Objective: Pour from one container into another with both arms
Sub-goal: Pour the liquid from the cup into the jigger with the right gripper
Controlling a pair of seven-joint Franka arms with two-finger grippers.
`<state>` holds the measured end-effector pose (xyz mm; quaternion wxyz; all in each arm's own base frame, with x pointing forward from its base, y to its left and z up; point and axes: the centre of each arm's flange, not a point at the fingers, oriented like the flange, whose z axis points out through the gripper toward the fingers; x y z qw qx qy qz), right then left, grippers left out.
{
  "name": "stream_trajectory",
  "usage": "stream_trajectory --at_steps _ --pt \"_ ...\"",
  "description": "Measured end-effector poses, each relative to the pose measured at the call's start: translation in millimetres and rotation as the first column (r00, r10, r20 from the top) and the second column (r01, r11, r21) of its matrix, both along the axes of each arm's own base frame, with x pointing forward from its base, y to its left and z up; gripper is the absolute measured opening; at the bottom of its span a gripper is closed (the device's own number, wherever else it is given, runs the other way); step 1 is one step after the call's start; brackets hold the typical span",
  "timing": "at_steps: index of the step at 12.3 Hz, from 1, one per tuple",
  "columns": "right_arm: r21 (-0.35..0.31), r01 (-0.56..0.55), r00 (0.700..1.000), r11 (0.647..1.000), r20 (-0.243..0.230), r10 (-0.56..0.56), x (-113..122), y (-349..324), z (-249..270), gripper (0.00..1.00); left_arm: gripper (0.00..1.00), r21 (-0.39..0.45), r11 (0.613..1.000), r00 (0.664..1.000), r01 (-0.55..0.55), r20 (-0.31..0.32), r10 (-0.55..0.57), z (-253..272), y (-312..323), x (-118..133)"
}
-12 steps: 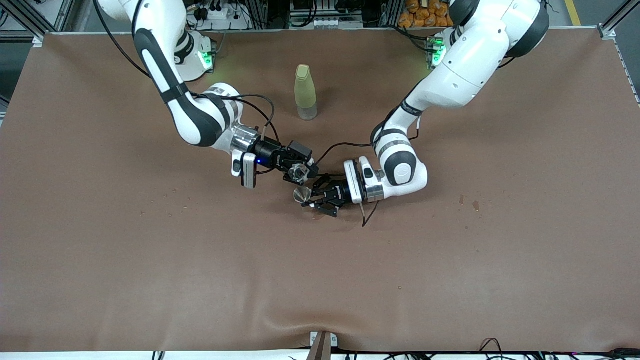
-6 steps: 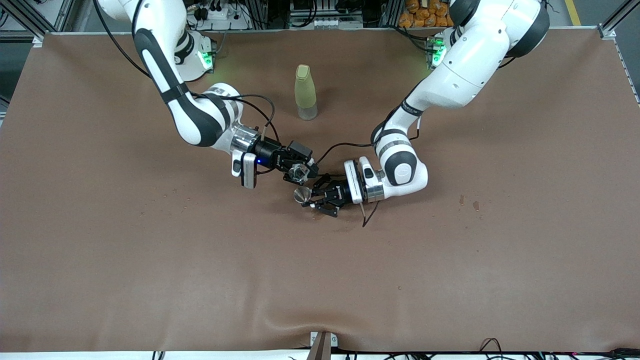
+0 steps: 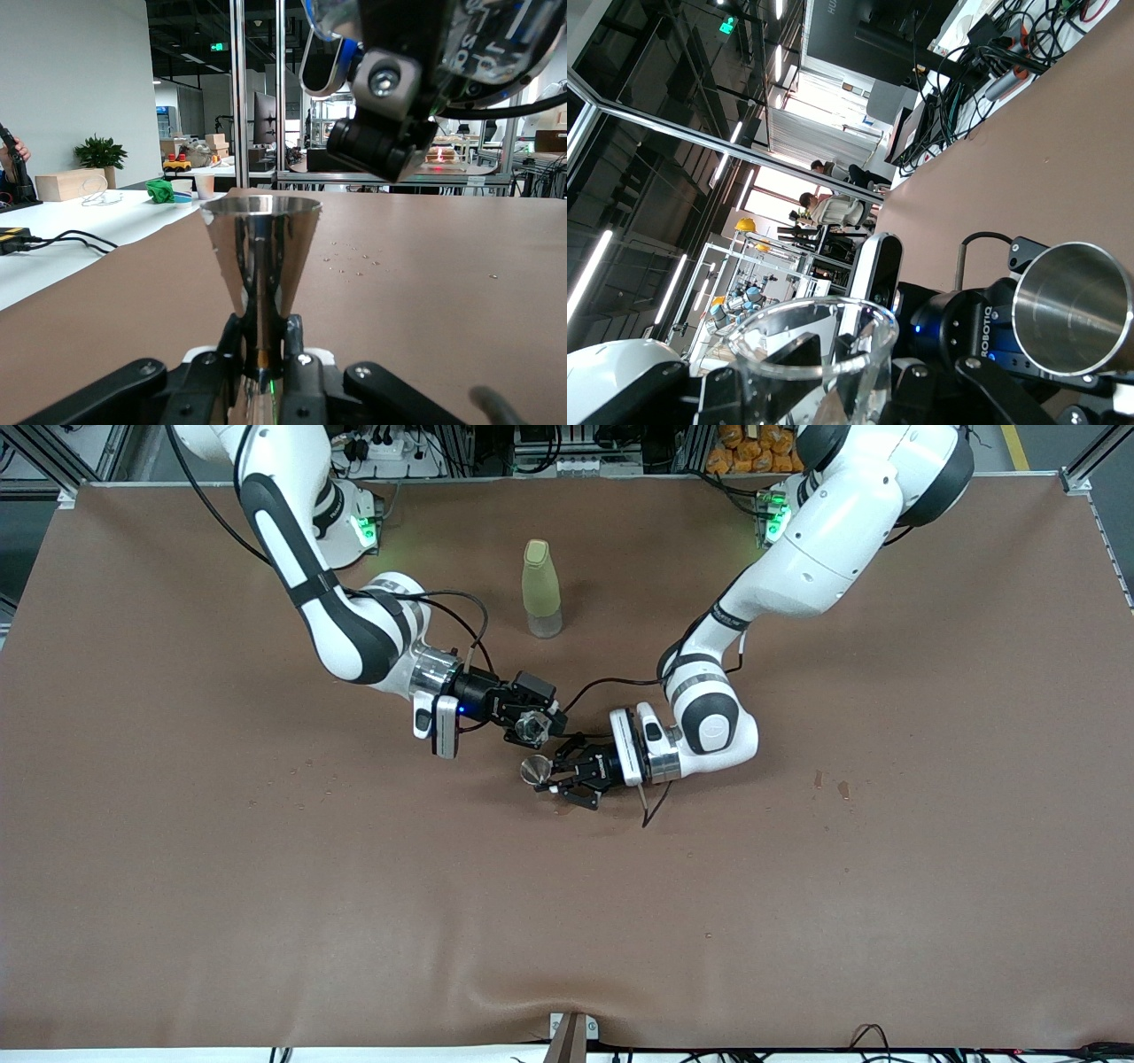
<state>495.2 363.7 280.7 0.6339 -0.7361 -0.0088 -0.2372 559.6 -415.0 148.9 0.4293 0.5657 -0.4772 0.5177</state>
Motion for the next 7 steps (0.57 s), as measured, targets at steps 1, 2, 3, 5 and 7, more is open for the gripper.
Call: stream_trajectory --at_steps 1,2,3,5,7 --pt "0.001 -0.002 1.0 1.0 -0.002 0.002 0.2 0.3 0.5 0.17 0.21 0.0 1.0 1.0 0.0 0.0 0.0 0.2 -0.1 0.0" --pt "0.004 -0.002 1.0 1.0 -0.009 0.002 0.4 0.5 0.9 0.17 0.21 -0.001 1.0 1.0 0.0 0.001 0.0 0.5 -0.3 0.0" --pt "0.011 -0.001 1.0 1.0 -0.028 0.001 0.5 0.7 1.1 0.17 0.21 -0.001 1.0 1.0 0.0 0.001 0.0 0.7 -0.4 0.0" --pt "0.024 0.0 0.998 1.0 -0.057 0.001 1.6 1.6 3.1 0.17 0.21 -0.001 1.0 1.0 0.0 0.002 0.0 1.6 -0.5 0.2" --pt "0.037 0.0 0.996 0.999 -0.09 0.003 2.5 2.5 4.8 0.17 0.21 -0.002 1.0 1.0 0.001 0.002 -0.001 2.2 -0.9 0.1"
